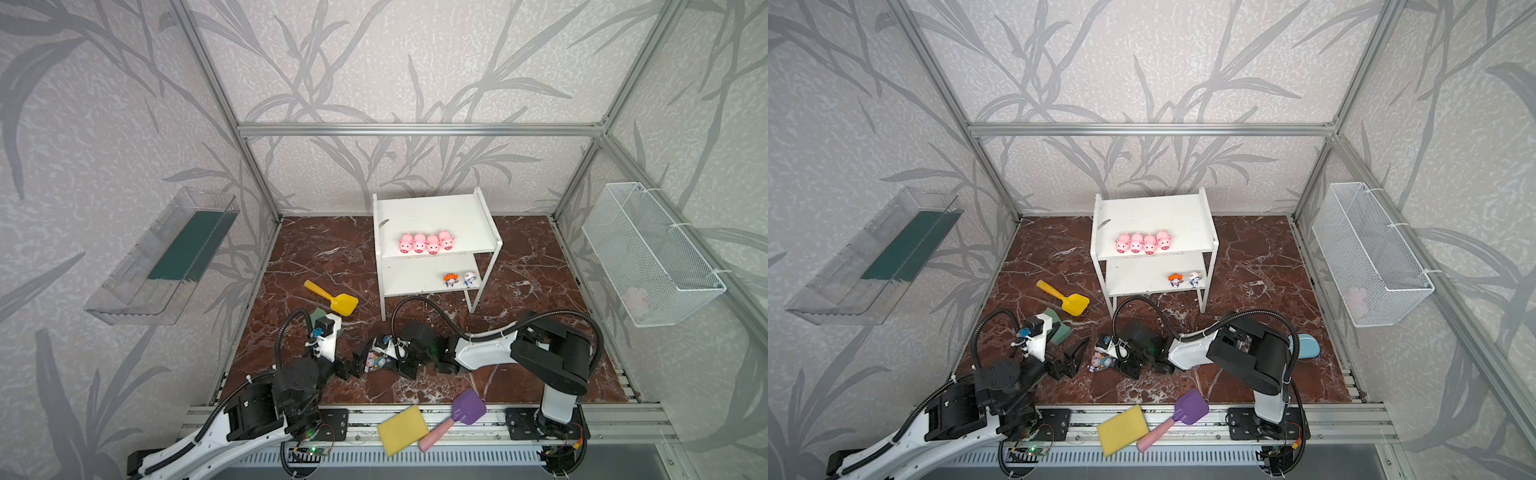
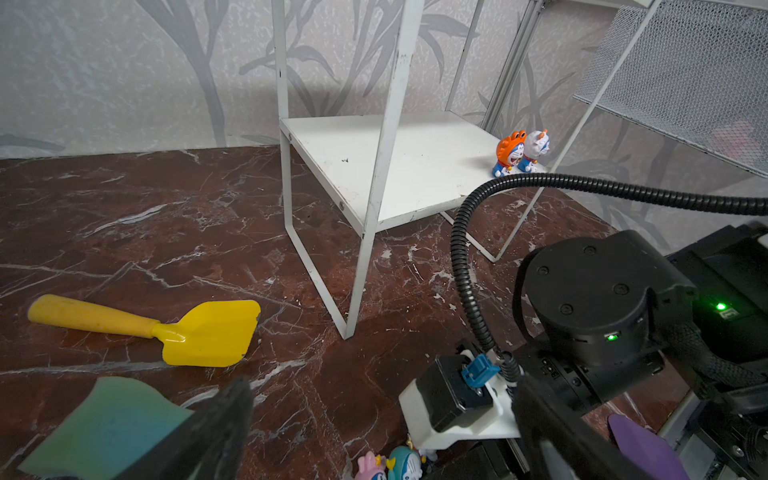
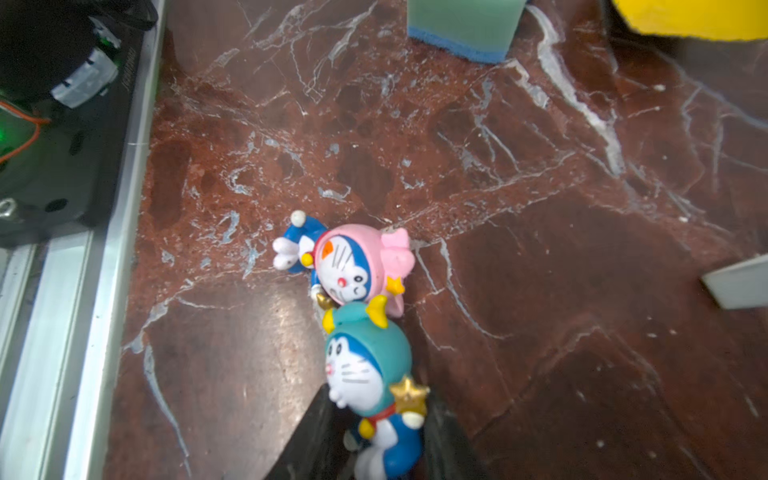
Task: Place and organize the plastic toys onto the shelf
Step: 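Close the right gripper on the teal Doraemon figurine and lift it, then bring the teal figurine toward the left gripper with the right gripper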
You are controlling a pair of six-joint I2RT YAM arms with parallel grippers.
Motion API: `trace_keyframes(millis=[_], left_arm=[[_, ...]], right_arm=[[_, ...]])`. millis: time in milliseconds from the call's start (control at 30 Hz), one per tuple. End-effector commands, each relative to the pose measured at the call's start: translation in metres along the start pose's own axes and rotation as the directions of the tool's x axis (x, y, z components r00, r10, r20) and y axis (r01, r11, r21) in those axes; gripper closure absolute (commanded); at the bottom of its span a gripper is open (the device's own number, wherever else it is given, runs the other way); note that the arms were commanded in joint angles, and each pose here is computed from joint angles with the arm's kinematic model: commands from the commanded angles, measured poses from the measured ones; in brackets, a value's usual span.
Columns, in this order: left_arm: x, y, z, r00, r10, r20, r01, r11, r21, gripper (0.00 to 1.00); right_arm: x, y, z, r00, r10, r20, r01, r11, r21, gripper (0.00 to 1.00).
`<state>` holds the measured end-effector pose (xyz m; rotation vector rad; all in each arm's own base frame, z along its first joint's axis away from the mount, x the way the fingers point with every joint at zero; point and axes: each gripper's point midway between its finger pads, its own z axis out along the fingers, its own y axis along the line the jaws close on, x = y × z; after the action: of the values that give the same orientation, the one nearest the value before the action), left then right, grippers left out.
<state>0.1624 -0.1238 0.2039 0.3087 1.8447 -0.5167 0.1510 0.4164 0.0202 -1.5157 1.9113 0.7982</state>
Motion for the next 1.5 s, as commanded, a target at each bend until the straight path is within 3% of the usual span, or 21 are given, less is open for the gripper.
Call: trace_keyframes(millis=[0,67,300,633,933,1200,1333,1467], left_arm=[[0.0,0.004,-0.002,1.0,-0.015,-0.003,0.015,1.0,-0.018,0.01],[0.001,0.0,-0.001,1.0,-0.014,-0.007,0.014,1.0,0.001,0.01],[0.013,-0.027,0.01,0.996,0.026,-0.086,-0.016,0.994,0.109,0.04],[0.015,-0.086,0.039,0.991,-0.025,-0.132,0.064,0.952,0.299,0.07],[0.001,-0.123,0.061,0.971,-0.182,-0.159,0.229,0.898,0.376,0.13],[-0.018,-0.159,0.068,0.941,-0.292,-0.173,0.339,0.793,0.506,0.18],[-0.027,-0.174,0.072,0.925,-0.332,-0.185,0.378,0.746,0.549,0.27],[-0.029,-0.183,0.078,0.917,-0.346,-0.199,0.396,0.727,0.562,0.32]], right_arm=[[0.022,0.01,-0.007,0.998,0.036,-0.056,-0.038,0.999,-0.035,0.7],[0.021,0.011,-0.012,0.998,0.043,-0.045,-0.044,0.999,-0.024,0.75],[0.001,0.005,-0.053,0.988,0.122,0.096,-0.128,0.989,0.067,0.77],[-0.028,-0.009,-0.132,0.922,0.201,0.332,-0.303,0.906,0.294,0.79],[-0.039,-0.005,-0.189,0.835,0.206,0.51,-0.394,0.871,0.293,0.8],[-0.04,-0.003,-0.22,0.783,0.182,0.595,-0.416,0.864,0.283,0.8],[-0.042,-0.002,-0.23,0.761,0.176,0.624,-0.425,0.863,0.274,0.8],[-0.042,-0.001,-0.235,0.746,0.167,0.644,-0.43,0.86,0.274,0.8]])
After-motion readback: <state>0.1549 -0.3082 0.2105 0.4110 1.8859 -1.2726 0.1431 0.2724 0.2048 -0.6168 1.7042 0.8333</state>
